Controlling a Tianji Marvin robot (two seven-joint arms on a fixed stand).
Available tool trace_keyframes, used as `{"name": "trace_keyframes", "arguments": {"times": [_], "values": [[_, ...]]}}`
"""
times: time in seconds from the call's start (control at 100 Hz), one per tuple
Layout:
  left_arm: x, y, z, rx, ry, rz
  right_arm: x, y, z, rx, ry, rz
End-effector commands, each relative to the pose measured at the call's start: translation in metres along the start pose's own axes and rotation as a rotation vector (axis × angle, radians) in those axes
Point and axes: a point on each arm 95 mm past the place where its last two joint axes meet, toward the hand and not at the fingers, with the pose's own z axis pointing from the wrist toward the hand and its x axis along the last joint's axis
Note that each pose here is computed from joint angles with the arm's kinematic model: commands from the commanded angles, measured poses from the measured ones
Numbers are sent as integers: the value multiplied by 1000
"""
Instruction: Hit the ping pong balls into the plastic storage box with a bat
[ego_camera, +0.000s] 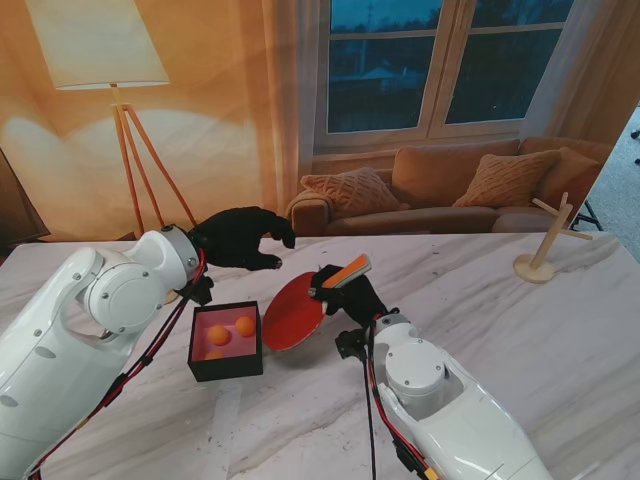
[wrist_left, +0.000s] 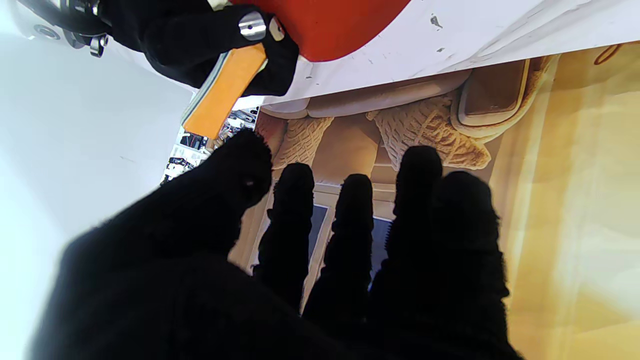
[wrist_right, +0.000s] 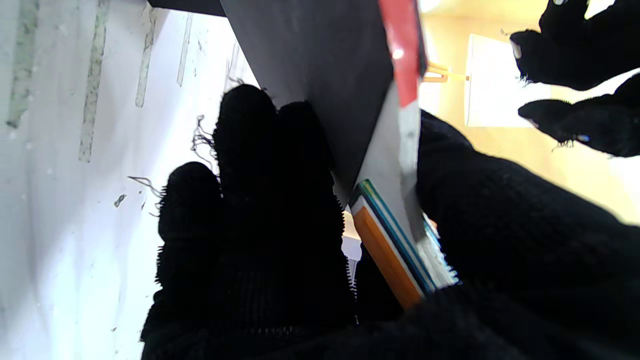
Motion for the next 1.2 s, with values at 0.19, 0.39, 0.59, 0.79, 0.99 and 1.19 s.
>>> {"name": "trace_keyframes", "arguments": {"times": [0.19,0.39,0.59,0.79,0.99,1.19], "values": [[-5,7,-6,-11,-35,-20,1,18,-7,-37,12,-36],[-11,17,-9,-56,-72,-72,2,41,-13,-62,21,-95],[-20,34,-7,-70,-117,-164,-4,64,-18,-98,-3,-141],[-32,53,-5,-91,-166,-266,-10,85,-26,-119,-28,-185],[-43,75,-2,-35,-221,-354,-19,103,-33,-127,-59,-219],[-48,95,-1,-3,-257,-448,-33,115,-40,-133,-101,-256]]}}
